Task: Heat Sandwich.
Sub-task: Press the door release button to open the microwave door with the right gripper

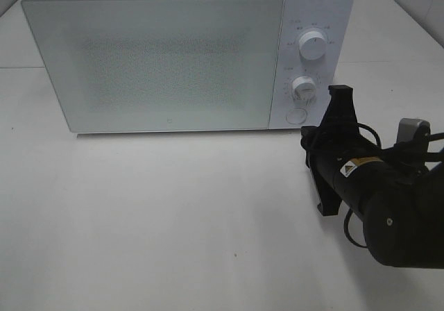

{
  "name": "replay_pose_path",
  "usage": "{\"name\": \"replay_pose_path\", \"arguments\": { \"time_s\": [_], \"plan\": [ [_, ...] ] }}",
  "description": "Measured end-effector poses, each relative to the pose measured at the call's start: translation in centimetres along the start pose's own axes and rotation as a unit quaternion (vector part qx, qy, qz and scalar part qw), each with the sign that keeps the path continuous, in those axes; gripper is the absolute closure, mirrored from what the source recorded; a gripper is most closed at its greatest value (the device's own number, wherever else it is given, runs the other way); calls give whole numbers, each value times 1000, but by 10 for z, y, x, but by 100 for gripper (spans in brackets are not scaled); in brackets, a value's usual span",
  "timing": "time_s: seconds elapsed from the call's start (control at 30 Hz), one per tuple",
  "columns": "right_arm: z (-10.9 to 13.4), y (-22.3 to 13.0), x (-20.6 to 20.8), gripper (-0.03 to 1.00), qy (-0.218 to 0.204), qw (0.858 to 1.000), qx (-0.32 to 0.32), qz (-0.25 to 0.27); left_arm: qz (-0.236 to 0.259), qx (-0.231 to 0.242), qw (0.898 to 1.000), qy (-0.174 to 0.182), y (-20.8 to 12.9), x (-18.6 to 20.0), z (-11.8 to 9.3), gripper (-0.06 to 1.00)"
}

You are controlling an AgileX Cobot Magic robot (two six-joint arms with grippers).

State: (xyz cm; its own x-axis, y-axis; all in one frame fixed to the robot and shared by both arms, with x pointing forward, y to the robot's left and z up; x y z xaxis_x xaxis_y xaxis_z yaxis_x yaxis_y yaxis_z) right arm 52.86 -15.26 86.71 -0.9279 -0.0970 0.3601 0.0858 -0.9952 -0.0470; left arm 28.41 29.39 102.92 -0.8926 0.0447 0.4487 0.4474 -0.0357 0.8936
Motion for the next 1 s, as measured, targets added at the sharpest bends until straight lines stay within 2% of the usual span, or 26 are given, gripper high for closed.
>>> {"name": "replay_pose_path", "arguments": {
  "time_s": [0.67, 1.0],
  "plan": [
    [0, 18, -59, 96, -16, 999, -15, -36, 0, 0, 1000, 0, 0, 0, 0, -2],
    [-8, 20, -80, 96, -40, 999, -9, -30, 0, 0, 1000, 0, 0, 0, 0, -2]
  ]
}}
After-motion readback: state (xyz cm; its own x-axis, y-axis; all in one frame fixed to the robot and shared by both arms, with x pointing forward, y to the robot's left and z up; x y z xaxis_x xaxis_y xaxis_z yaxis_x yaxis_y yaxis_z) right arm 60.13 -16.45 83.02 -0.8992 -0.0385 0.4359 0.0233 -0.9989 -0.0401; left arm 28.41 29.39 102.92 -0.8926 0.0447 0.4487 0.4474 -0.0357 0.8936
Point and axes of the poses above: a point on each arm's last joint axis where the gripper is mounted, x pointing back along that axis away from the gripper, z along the wrist's bending axis when the last joint is at zero, y = z × x, the point moved 6 cm from there along -x, pointing out along that axis toward the gripper, and after that the axes turned 3 degrees about -x, right-handed, at the moved point
